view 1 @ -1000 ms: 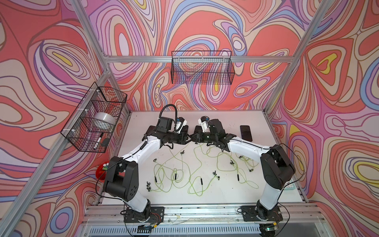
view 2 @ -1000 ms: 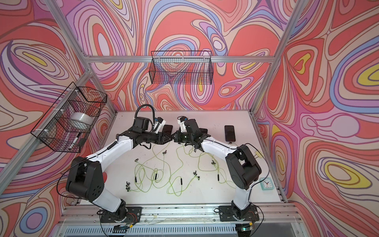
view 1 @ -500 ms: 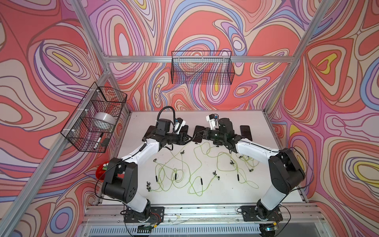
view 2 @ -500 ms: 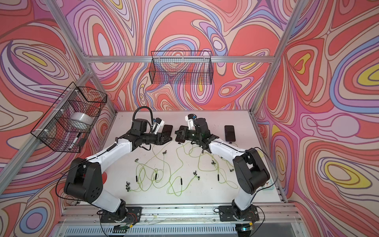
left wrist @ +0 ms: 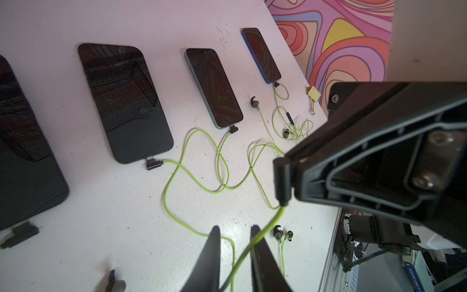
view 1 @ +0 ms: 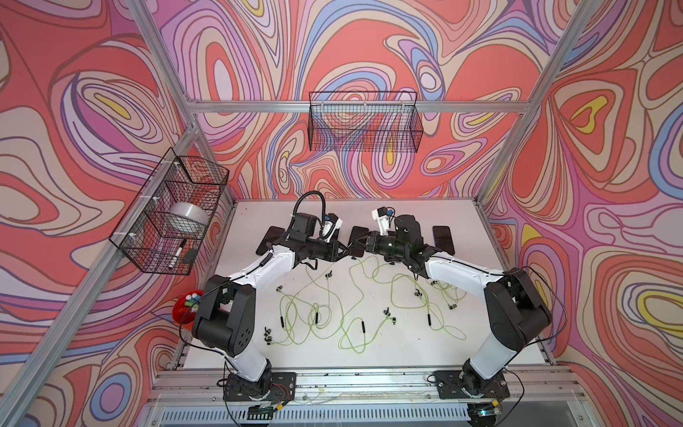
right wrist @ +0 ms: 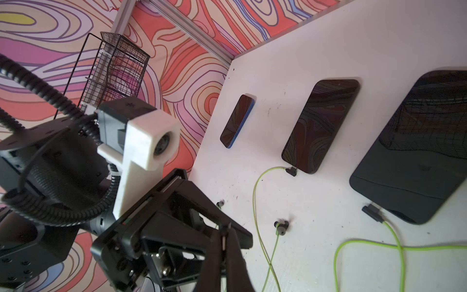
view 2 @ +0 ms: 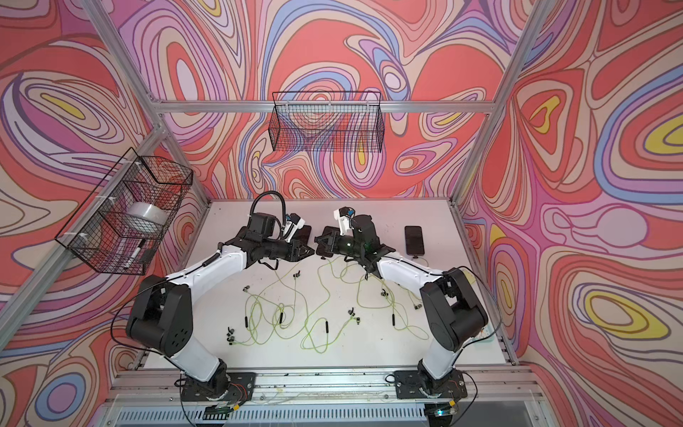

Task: Plug wired earphones into phones
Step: Pick up the wired earphone from the center of the board.

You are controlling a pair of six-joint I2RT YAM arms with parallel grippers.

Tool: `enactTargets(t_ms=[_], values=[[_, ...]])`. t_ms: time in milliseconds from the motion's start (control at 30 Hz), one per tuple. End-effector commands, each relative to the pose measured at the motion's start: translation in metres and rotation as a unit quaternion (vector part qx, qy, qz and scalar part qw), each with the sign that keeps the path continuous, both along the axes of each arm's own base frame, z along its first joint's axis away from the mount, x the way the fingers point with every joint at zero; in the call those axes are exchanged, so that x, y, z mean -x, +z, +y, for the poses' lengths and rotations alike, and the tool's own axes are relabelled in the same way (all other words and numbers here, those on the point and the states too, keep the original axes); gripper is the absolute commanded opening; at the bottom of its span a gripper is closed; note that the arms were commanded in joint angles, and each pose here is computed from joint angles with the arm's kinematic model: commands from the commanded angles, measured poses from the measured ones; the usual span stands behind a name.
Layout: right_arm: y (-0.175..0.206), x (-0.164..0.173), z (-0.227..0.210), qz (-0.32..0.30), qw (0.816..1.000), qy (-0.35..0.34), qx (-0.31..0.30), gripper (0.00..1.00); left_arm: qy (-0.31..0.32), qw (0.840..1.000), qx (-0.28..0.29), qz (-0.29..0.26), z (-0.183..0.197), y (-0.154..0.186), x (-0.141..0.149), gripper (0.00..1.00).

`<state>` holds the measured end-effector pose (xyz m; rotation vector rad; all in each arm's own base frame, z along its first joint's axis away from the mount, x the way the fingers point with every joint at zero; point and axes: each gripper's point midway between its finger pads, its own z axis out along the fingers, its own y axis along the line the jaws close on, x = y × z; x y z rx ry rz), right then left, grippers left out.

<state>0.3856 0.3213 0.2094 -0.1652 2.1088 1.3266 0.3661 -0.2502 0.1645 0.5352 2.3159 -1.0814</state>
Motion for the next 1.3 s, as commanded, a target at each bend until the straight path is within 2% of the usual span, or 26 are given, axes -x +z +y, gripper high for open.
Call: enactTargets(t_ms=[0,133,267,400,500,633,667,767,933,1100,1267], values=[[0.016,0.004,-0.007,-0.023,1.000,-0.006,-0.006,0.00,0.006,0.999,-0.033,-0.006,0.006,-0.005,-0.005,0.13],[0.017,0.008,-0.013,-0.032,0.999,-0.012,-0.001,0.00,0.026,0.998,-0.052,-0.002,0.016,-0.006,-0.011,0.08],[0.013,0.017,-0.022,-0.037,0.999,-0.022,0.008,0.00,0.060,0.996,-0.068,-0.009,0.036,0.002,-0.026,0.07],[0.013,0.023,-0.032,-0.045,0.998,-0.039,0.006,0.00,0.073,0.993,-0.091,-0.016,0.044,0.007,-0.032,0.21],[0.019,0.025,-0.036,-0.055,0.997,-0.051,0.002,0.00,0.072,0.994,-0.087,-0.008,0.042,0.006,-0.031,0.31],[0.025,0.024,-0.039,-0.064,0.996,-0.056,0.002,0.00,0.072,0.994,-0.082,0.000,0.041,0.003,-0.031,0.34],[0.027,0.024,-0.039,-0.066,0.996,-0.056,0.003,0.00,0.076,0.993,-0.085,0.001,0.042,0.002,-0.032,0.32],[0.024,0.028,-0.040,-0.065,0.997,-0.051,0.006,0.00,0.096,0.991,-0.096,-0.004,0.048,0.003,-0.037,0.17],[0.005,0.042,-0.041,-0.045,0.998,-0.033,0.023,0.00,0.107,0.991,-0.068,-0.032,0.046,0.037,-0.050,0.01],[-0.009,0.060,-0.018,-0.045,0.998,0.018,0.030,0.00,0.093,0.993,-0.030,-0.065,0.035,0.077,-0.053,0.00],[-0.011,0.074,0.015,-0.064,0.994,0.076,0.033,0.02,0.039,0.993,-0.007,-0.113,0.021,0.104,-0.039,0.00]])
